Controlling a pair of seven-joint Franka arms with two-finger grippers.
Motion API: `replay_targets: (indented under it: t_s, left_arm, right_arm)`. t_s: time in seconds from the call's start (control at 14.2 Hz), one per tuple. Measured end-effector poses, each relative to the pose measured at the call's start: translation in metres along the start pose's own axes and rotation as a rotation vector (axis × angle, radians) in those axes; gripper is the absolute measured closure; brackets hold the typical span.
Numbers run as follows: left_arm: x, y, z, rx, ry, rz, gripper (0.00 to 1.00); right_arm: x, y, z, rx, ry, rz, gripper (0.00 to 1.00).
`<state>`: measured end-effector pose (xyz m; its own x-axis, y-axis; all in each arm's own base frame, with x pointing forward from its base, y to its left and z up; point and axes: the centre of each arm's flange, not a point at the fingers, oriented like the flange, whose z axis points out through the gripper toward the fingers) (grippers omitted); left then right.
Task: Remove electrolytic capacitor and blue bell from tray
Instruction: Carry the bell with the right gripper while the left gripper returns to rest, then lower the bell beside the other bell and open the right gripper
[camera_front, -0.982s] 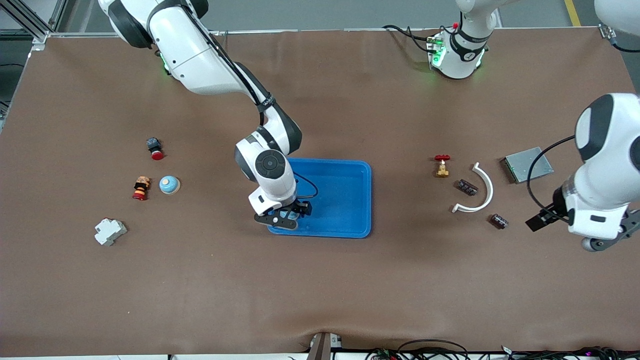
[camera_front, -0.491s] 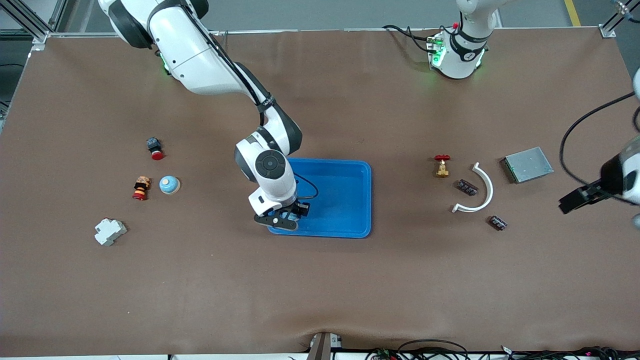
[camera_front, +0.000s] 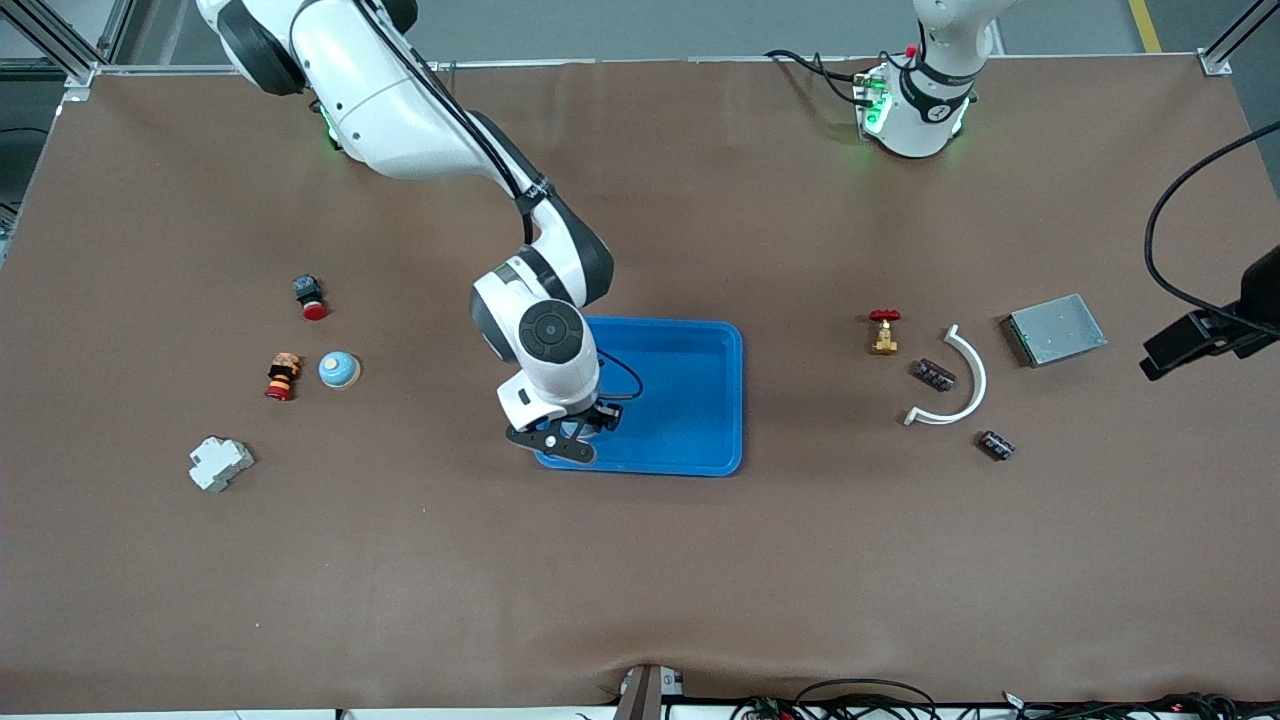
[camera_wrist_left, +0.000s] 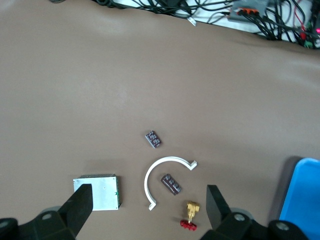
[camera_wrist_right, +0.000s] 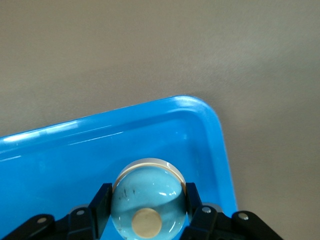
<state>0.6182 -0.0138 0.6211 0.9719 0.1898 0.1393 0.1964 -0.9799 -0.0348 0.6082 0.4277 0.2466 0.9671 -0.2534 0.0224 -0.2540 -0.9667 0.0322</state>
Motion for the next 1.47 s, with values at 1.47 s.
replay_targets:
  t_s: [1.47]
  left_arm:
    - [-0.080, -0.039, -0.078, -0.024, -0.134, 0.165, 0.00]
  right_arm:
    - [0.146, 0.334, 0.051, 0.031, 0.030, -0.596, 0.37]
